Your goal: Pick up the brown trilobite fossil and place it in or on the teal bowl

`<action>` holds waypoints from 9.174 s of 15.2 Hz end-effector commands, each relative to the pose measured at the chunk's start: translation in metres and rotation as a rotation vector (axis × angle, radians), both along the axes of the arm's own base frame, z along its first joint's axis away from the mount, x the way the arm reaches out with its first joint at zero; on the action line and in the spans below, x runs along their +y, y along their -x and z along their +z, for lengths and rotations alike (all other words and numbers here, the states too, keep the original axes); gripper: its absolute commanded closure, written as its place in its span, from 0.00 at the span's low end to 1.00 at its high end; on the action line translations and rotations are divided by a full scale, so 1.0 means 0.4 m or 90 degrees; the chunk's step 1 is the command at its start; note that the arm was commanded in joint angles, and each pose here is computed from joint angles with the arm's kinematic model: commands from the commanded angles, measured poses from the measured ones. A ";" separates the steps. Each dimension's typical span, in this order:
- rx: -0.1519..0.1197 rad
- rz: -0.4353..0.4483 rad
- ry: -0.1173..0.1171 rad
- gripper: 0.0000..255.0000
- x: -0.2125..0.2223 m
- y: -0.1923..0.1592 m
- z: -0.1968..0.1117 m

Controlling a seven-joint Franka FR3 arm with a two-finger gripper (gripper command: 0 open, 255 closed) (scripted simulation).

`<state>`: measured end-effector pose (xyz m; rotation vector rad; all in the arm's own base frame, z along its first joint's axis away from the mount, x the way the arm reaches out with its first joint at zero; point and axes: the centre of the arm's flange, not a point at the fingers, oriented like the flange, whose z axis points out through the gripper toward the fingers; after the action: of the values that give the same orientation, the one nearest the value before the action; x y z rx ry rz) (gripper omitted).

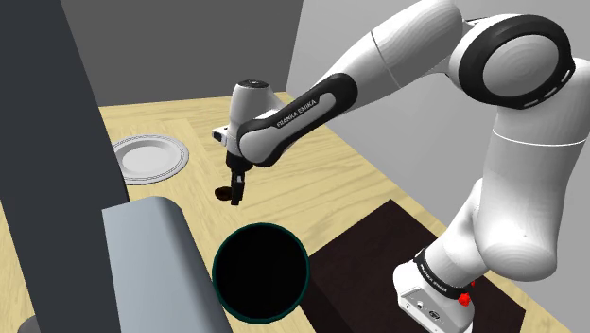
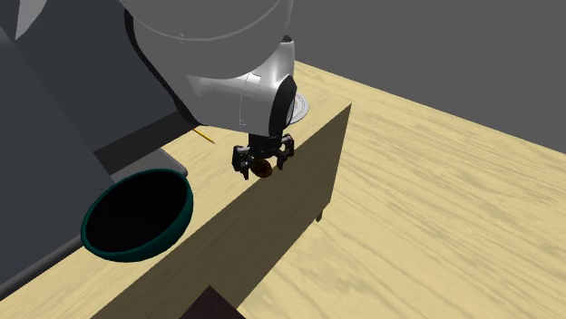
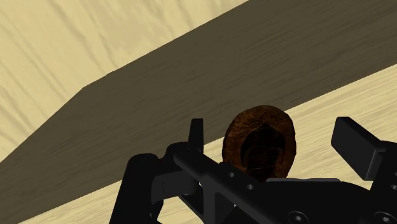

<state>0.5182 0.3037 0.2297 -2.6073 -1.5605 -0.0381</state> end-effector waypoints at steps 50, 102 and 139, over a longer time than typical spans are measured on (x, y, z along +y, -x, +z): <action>0.052 0.183 0.219 1.00 0.126 -0.077 -0.032; 0.051 0.183 0.219 1.00 0.234 0.336 0.411; 0.051 0.183 0.219 0.00 0.319 0.635 0.269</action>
<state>0.2635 0.4292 0.3299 -2.5425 -2.0505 0.3843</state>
